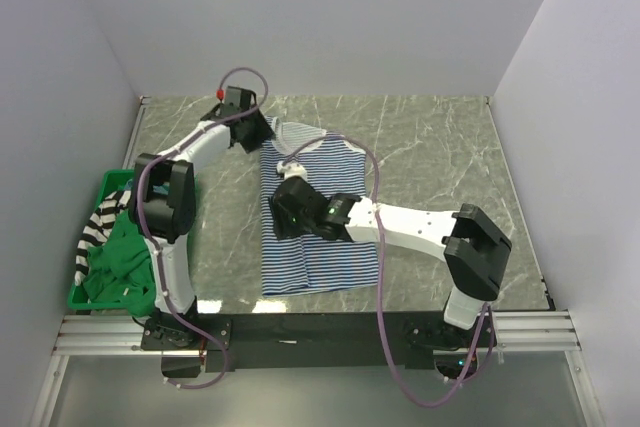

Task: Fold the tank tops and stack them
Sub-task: Fold the tank top

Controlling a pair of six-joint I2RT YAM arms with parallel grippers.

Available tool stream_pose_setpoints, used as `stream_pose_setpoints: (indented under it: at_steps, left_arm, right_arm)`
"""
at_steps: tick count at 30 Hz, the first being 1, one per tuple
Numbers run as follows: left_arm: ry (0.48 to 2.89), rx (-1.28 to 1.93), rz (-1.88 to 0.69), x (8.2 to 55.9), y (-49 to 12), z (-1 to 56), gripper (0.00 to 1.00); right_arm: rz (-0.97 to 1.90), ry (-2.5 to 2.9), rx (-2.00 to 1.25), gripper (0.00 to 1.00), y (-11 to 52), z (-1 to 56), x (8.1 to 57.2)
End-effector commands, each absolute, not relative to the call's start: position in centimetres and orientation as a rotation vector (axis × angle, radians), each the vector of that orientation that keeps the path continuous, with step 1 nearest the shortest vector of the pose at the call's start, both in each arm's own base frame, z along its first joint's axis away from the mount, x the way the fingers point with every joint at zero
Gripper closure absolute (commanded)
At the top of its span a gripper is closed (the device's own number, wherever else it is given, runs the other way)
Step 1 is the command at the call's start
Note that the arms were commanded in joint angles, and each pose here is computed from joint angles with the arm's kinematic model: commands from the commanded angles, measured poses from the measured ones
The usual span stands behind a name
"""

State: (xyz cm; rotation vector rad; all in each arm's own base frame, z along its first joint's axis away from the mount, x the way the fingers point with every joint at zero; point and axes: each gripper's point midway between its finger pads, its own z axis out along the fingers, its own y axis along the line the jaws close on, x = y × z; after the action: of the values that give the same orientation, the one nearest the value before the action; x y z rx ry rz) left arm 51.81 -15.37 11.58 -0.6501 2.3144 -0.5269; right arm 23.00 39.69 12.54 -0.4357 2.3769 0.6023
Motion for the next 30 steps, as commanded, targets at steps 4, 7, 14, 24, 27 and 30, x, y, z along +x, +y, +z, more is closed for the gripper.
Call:
stream_pose_setpoints:
  at_steps: [4,7,14,24,27,30]
  left_arm:
    - [2.351,-0.632,-0.463,51.9,-15.1,8.6,0.47]
    - [2.380,-0.597,-0.439,52.7,-15.3,7.5,0.48]
    - [2.446,-0.579,-0.287,53.6,-14.2,3.9,0.50]
    - [2.363,-0.616,-0.226,57.1,-11.6,6.8,0.48]
    - [2.322,-0.635,-0.234,58.2,-9.9,9.6,0.47]
    - [2.226,-0.628,-0.274,59.4,-8.9,14.9,0.45]
  right_arm:
    - [0.411,2.459,-0.523,0.44,37.1,8.2,19.4]
    - [0.332,2.494,-0.555,0.44,37.1,6.1,18.4]
    - [0.300,2.570,-0.628,0.44,38.3,2.2,16.3]
    - [0.508,2.605,-0.650,0.44,45.4,1.6,16.7]
    - [0.630,2.591,-0.611,0.44,48.6,2.3,17.9]
    - [0.729,2.530,-0.567,0.44,50.9,4.0,20.2]
